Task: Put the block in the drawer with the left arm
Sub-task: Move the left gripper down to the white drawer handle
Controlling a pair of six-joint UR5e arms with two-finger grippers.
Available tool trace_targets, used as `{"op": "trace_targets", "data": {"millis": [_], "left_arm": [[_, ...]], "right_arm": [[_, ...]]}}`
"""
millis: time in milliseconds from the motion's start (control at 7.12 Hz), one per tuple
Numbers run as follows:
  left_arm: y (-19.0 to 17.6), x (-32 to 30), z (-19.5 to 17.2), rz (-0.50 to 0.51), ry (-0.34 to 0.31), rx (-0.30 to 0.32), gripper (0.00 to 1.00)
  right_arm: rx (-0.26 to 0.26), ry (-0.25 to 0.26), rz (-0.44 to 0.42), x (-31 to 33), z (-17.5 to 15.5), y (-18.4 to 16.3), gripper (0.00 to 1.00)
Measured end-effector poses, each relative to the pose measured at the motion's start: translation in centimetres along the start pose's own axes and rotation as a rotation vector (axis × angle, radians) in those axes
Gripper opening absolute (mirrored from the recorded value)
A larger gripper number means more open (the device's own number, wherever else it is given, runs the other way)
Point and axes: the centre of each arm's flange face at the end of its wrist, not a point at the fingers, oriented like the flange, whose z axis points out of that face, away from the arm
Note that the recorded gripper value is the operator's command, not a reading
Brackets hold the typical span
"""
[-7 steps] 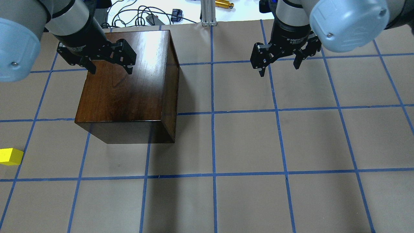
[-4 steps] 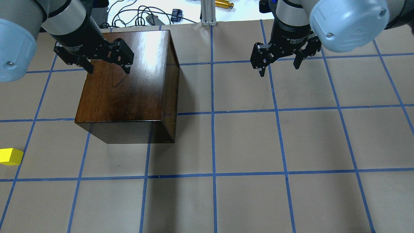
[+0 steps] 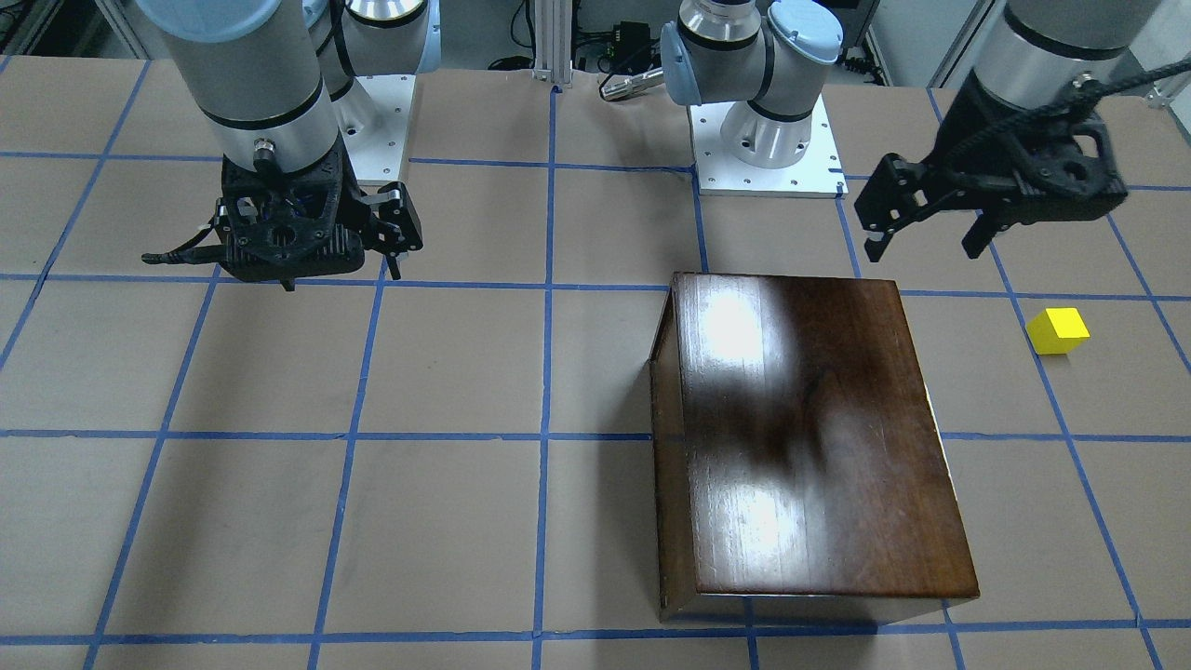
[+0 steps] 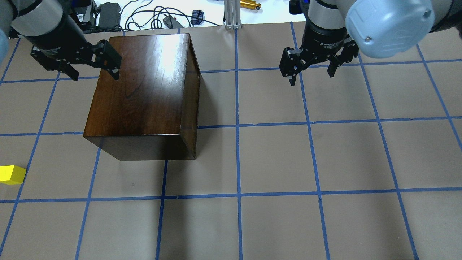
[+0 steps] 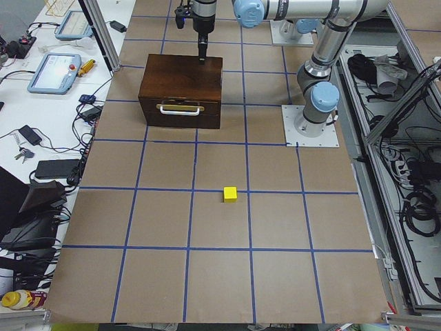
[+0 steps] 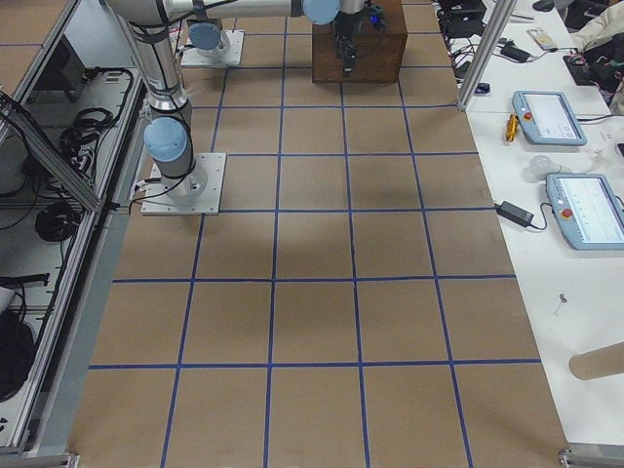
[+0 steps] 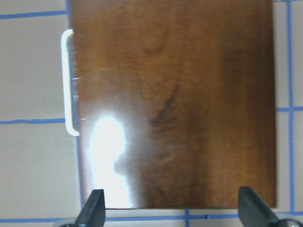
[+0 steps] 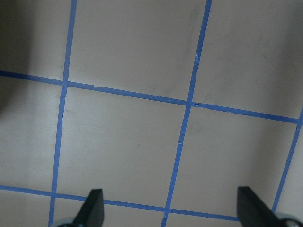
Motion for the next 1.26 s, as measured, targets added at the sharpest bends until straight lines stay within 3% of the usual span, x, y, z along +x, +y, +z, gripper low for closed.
{"op": "trace_targets", "data": {"millis": [281,561,982,1263], "left_arm": [[0.2,-8.4,0.3,-0.067,-0.001,-0.037,1.0],[0.8,-16.5,1.5,-0.043,0.01,-0.07,1.0],[-0.1,-20.9,3.7,0.051,0.029,-0.098,1.0],[-2.7,-22.4,7.5,0.073,0.076,-0.136,1.0]], "right_arm": [[0.0,0.0,0.0,0.0,0.0,0.0,1.0],[0.0,0.0,-0.001,0.0,0.0,0.0,1.0],[0.0,0.0,0.0,0.0,0.0,0.0,1.0],[0.0,0.0,0.0,0.0,0.0,0.0,1.0]]}}
